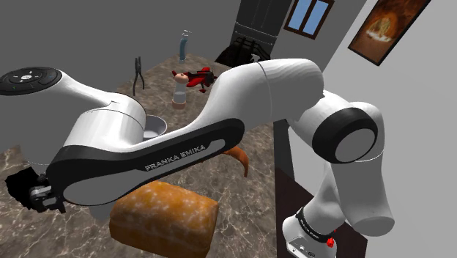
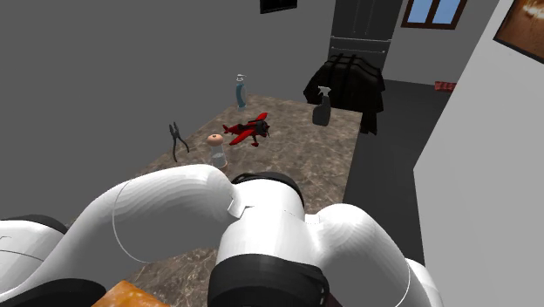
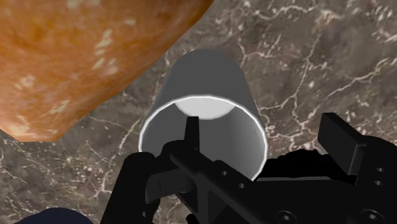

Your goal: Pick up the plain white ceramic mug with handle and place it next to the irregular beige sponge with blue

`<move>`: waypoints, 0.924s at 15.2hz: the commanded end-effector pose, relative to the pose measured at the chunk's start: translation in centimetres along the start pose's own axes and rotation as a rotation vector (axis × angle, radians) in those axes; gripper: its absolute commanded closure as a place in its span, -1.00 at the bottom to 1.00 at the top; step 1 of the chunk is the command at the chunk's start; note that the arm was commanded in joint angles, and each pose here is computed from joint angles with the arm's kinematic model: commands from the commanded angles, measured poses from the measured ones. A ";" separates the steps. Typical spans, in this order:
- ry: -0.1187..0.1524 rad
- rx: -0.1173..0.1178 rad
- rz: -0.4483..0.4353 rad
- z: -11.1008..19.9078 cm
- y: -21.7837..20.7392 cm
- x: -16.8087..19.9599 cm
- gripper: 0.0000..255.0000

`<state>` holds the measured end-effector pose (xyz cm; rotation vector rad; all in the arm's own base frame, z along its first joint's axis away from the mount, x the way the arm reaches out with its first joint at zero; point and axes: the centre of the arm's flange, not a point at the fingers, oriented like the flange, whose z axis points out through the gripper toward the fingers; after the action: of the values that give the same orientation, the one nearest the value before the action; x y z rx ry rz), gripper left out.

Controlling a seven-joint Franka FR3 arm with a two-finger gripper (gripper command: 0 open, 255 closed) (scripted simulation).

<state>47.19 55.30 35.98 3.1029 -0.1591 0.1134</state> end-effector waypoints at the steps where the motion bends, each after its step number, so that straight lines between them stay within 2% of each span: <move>1: 0.000 0.000 0.000 0.0 0.0 0.0 -1.00; 2: 0.000 0.000 0.000 0.0 0.0 0.0 -1.00; 6: 0.000 0.000 0.000 -5.0 0.0 0.0 -1.00; 14: 0.000 0.000 0.000 -5.0 0.0 0.0 -1.00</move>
<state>46.84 55.48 40.95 3.1029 -0.1591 0.1135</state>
